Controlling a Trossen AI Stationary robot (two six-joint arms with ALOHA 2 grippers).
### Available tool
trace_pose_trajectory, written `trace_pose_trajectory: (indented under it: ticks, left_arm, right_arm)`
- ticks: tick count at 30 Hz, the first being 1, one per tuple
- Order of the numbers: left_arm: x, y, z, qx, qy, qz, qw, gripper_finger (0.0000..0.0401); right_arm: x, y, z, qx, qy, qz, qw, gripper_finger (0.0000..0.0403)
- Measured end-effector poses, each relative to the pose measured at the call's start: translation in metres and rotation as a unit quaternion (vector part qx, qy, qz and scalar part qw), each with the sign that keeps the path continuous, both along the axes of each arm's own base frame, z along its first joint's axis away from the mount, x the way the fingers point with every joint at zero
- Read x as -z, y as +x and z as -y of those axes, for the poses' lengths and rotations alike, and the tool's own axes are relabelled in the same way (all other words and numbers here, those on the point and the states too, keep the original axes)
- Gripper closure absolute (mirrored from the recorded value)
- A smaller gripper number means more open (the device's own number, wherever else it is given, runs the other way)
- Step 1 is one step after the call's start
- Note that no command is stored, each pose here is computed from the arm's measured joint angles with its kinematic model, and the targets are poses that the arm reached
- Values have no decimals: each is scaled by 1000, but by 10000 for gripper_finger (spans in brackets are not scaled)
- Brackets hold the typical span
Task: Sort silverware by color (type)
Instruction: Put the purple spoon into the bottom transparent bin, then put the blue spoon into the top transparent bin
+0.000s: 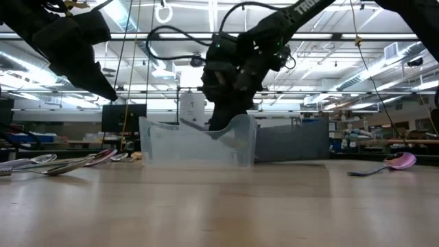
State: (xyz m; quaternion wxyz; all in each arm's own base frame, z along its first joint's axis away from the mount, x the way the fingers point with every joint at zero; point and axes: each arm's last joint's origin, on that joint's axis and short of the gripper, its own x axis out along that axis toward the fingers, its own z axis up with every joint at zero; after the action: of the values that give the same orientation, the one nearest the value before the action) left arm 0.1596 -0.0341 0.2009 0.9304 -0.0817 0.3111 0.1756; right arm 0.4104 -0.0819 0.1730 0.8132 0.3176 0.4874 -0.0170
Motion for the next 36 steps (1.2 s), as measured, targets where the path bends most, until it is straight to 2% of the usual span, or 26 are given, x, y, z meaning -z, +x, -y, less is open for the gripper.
trace_pose_trajectory:
  ticks: [3, 10, 22, 27, 32, 36]
  left_arm:
    - [0, 0, 0, -1, 0, 2, 1000, 232]
    - [0, 0, 0, -1, 1, 1, 1000, 232]
    - [0, 0, 0, -1, 0, 0, 1000, 232]
    - [0, 0, 0, -5, -5, 2, 1000, 232]
    - [0, 0, 0, -13, -17, 7, 1000, 232]
    - [0, 0, 1, -6, -34, 5, 999, 232]
  right_arm:
    - [10, 0, 1, -3, -2, -16, 1000, 353]
    - [12, 1, 1, -6, -7, -14, 1000, 347]
    - [11, 2, 1, -14, -8, -7, 1000, 262]
    - [2, -1, 2, -22, -9, 4, 1000, 249]
    - [-13, -3, 0, -27, -48, 24, 998, 251]
    - [-20, -3, -6, -39, -54, 35, 997, 252]
